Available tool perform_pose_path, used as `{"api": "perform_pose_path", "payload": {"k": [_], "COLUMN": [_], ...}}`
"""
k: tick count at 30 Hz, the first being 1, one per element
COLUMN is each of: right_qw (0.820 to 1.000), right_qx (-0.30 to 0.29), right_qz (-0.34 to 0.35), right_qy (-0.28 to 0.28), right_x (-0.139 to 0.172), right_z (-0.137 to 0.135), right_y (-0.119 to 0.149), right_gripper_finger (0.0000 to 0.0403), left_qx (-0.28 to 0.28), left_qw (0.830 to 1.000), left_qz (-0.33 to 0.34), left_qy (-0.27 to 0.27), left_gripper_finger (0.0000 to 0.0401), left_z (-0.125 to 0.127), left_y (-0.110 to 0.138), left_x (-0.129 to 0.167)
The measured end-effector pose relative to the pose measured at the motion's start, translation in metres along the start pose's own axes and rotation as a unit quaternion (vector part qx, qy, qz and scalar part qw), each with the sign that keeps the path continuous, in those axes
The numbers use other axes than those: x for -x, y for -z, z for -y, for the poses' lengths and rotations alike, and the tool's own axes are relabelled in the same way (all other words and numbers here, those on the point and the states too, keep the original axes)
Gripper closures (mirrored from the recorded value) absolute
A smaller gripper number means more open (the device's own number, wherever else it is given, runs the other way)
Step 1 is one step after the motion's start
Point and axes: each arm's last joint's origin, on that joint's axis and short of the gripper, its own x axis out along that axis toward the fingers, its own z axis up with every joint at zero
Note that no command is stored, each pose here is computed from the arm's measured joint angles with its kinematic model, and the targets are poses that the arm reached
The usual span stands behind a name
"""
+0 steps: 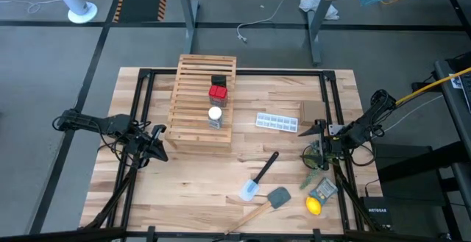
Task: Shelf spices
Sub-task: Return to Home Position
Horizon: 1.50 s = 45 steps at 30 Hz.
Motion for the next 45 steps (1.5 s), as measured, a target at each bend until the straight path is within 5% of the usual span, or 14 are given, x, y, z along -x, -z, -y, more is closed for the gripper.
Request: {"api": "perform_pose_path", "payload": {"k": [14, 22, 27, 38, 45], "right_qw": [0.998, 0.996, 0.996, 0.996, 0.996], "right_qx": [0.004, 0.006, 0.006, 0.005, 0.005], "right_qz": [-0.024, -0.035, -0.034, -0.033, -0.033], "right_qy": [0.055, 0.079, 0.078, 0.079, 0.079], "right_x": [-0.005, -0.006, -0.006, -0.006, -0.006], "right_z": [0.011, 0.015, 0.015, 0.015, 0.015], "right_y": [0.005, 0.007, 0.007, 0.007, 0.007], "right_gripper_finger": [0.0040, 0.0040, 0.0040, 0.0040, 0.0040], "left_qx": [-0.001, 0.209, 0.261, 0.227, 0.264], "left_qw": [1.000, 0.978, 0.963, 0.952, 0.928], "left_qz": [0.000, -0.006, -0.018, -0.046, -0.064], "left_qy": [0.000, -0.018, -0.070, -0.201, -0.254], "left_gripper_finger": [0.0401, 0.0401, 0.0401, 0.0401, 0.0401], "left_z": [0.000, -0.001, -0.004, -0.012, -0.013], "left_y": [0.000, 0.001, 0.002, 0.003, 0.007], "left_x": [0.000, 0.000, 0.000, 0.002, 0.004]}}
